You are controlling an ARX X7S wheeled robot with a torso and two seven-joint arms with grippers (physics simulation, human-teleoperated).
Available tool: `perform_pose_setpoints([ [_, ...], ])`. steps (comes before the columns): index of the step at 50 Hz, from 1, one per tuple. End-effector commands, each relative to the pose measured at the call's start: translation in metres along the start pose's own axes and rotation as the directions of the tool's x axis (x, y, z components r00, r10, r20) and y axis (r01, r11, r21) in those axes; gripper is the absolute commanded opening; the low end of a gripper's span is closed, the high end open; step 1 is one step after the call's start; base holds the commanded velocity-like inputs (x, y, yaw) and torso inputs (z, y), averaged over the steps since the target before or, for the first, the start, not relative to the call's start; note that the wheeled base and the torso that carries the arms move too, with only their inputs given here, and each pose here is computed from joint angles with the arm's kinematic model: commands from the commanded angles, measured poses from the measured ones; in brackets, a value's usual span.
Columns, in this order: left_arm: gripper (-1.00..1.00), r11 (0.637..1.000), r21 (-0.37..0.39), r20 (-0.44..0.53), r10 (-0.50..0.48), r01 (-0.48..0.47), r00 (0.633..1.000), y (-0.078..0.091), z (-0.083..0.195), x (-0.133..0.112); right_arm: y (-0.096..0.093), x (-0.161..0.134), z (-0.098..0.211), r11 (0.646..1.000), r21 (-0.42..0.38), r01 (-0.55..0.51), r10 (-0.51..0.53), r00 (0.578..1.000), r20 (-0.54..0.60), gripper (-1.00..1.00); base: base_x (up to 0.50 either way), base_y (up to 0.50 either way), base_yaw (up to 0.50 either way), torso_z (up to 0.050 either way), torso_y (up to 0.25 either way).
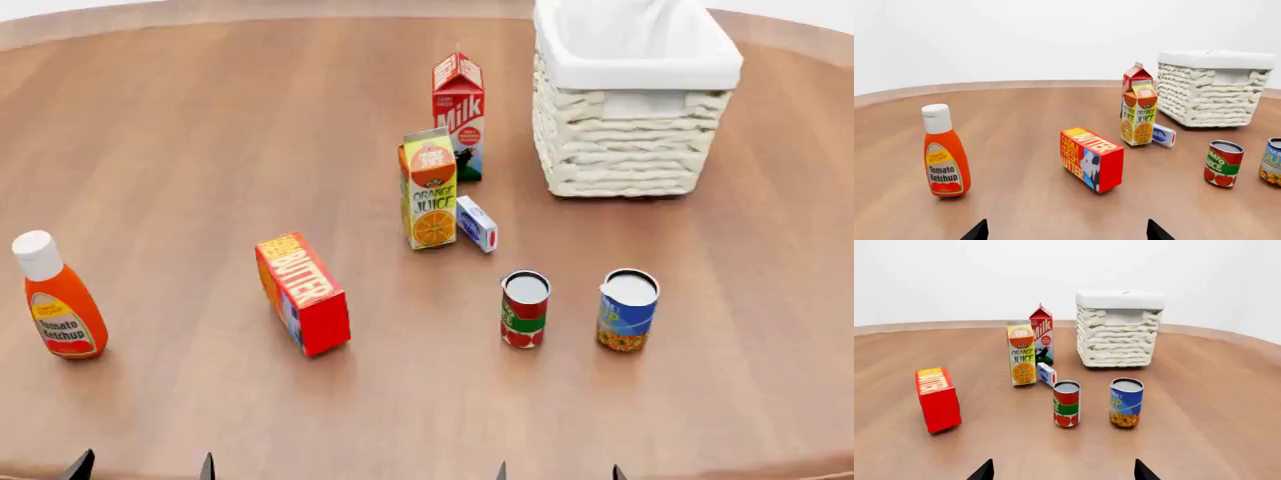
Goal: Pick up the tomato sauce, and put it in the basket.
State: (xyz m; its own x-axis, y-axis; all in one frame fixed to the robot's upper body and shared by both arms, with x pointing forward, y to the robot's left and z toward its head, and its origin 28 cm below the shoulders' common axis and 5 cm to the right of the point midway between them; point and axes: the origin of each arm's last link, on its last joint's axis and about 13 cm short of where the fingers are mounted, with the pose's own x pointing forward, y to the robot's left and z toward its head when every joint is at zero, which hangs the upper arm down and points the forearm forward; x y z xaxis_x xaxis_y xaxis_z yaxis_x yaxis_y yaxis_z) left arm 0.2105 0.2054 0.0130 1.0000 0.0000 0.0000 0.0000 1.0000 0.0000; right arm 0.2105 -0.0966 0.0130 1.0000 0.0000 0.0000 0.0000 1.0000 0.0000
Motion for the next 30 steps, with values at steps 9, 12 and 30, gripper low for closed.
perform_pose_setpoints([
  [9, 1.0, 1.0, 0.006, 0.084, 0.017, -0.018, 0.996, 0.005, 0.036, -0.007, -0.001, -0.009, 0.046, 1.0, 0.0, 0.006, -0.006, 0.992, 0.127, 1.0, 0.0, 0.0, 0.0, 0.0, 0.0],
  [12, 1.0, 0.999, 0.027, 0.167, 0.027, -0.032, 0.986, 0.008, 0.069, -0.018, -0.001, -0.021, 0.073, 1.0, 0.02, 0.01, -0.013, 0.98, 0.199, 1.0, 0.0, 0.0, 0.0, 0.0, 0.0],
  [30, 1.0, 0.996, 0.081, 0.341, 0.011, -0.04, 0.94, -0.001, 0.141, -0.06, -0.001, -0.052, 0.132, 0.997, 0.083, -0.001, -0.026, 0.947, 0.32, 1.0, 0.0, 0.0, 0.0, 0.0, 0.0],
])
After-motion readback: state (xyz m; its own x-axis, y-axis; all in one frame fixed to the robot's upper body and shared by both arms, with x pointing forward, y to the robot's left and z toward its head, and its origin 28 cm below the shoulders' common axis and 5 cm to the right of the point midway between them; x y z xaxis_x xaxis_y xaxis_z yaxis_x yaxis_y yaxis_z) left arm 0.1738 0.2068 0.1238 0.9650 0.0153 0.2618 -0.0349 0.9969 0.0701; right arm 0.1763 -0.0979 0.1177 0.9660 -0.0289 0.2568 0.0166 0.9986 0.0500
